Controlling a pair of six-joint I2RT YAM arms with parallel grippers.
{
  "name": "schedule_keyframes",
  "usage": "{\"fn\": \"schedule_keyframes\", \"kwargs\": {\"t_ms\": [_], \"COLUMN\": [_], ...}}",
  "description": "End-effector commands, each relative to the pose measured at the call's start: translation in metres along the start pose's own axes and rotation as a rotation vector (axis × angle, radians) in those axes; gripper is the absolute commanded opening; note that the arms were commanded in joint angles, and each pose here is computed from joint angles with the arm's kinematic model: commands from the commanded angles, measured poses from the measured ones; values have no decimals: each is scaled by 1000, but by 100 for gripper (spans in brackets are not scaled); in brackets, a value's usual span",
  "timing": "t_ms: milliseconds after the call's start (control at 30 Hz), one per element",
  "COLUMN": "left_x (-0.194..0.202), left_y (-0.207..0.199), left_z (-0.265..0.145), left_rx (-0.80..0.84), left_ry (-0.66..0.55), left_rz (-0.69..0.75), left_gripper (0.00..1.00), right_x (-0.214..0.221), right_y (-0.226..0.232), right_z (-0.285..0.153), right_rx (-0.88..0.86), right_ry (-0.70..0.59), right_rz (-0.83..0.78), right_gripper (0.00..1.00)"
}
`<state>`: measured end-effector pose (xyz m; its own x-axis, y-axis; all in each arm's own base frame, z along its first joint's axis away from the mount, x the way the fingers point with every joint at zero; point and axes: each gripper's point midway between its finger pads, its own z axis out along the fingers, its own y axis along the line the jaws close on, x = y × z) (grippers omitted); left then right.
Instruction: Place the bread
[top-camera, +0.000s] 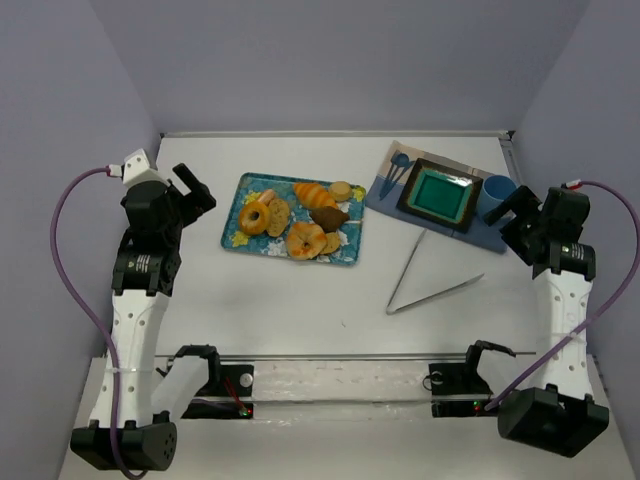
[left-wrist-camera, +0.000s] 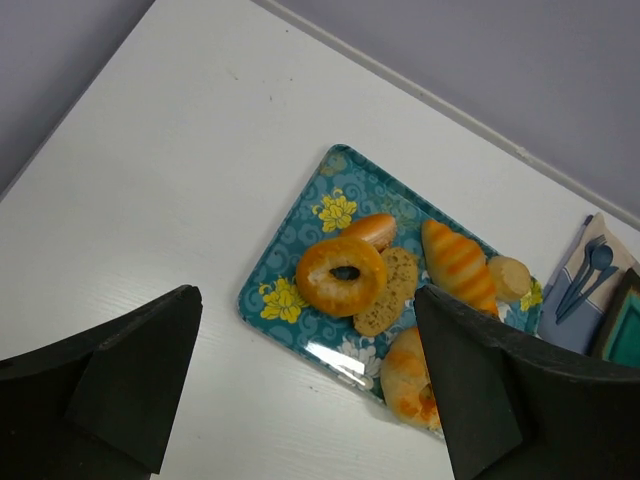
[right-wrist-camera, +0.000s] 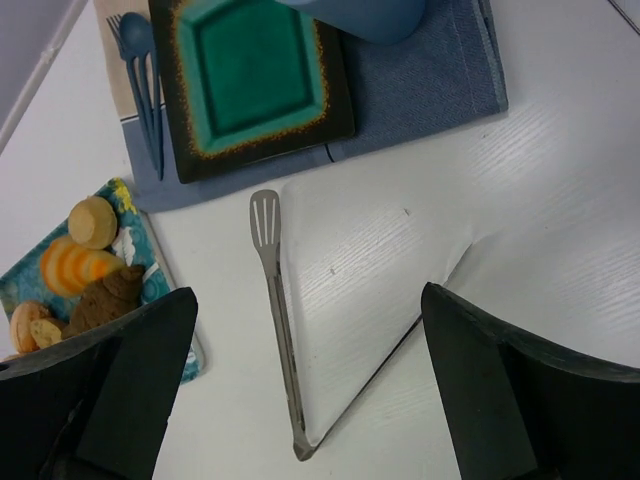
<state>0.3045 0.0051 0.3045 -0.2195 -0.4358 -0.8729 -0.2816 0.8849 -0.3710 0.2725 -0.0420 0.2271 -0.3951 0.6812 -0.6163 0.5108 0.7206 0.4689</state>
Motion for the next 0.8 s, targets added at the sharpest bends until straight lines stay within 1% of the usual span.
{"fn": "schedule_keyframes", "kwargs": {"t_ms": [0, 100, 133, 167, 200, 233, 267, 333, 400, 433, 533, 600, 633, 667, 700, 733, 767], "left_x": [1, -2, 0, 0, 1, 5, 8, 16, 21, 22, 25, 25, 25, 26, 27, 27, 27], "left_y": [-4, -3, -2, 0, 1, 4, 4, 6, 7, 5, 2, 0, 0, 2, 3, 4, 5], "left_z": [1, -1, 0, 0, -2, -1, -1, 3, 7, 8, 10, 10, 10, 10, 11, 11, 11], "left_rx": [35, 31, 28, 22, 19, 14, 17, 18, 15, 20, 34, 40, 41, 37, 32, 26, 20], "left_ry": [0, -10, -17, -23, -28, -20, -19, -7, 17, 28, 51, 53, 53, 53, 52, 53, 51], "left_rz": [46, 41, 40, 34, 22, 22, 22, 32, 38, 43, 47, 46, 46, 45, 45, 46, 46], "left_gripper": [99, 99, 99, 99, 99, 99, 99, 99, 99, 99, 99, 99, 99, 99, 99, 99, 99], "right_x": [-8, 6, 19, 25, 46, 60, 69, 83, 91, 104, 126, 134, 144, 151, 161, 175, 180], "right_y": [7, 10, 13, 10, 17, 12, 2, -16, -25, -29, -27, -23, -16, -17, -13, -8, -11], "right_z": [-15, -14, -15, -13, -13, -15, -13, -15, -18, -17, -13, -10, -11, -6, -6, -2, 4], "right_rx": [-58, -94, -122, -110, -184, -171, -137, -62, -36, -31, -56, -67, -86, -58, -63, -37, 4], "right_ry": [-88, -40, 25, 45, 135, 193, 221, 258, 259, 296, 344, 346, 373, 375, 413, 438, 430], "right_rz": [-39, -34, -15, -6, -12, -14, -15, -23, -25, -17, -11, -20, -49, -34, -42, -76, -95], "right_gripper": [100, 100, 100, 100, 100, 100, 100, 100, 100, 100, 100, 100, 100, 100, 100, 100, 100]}}
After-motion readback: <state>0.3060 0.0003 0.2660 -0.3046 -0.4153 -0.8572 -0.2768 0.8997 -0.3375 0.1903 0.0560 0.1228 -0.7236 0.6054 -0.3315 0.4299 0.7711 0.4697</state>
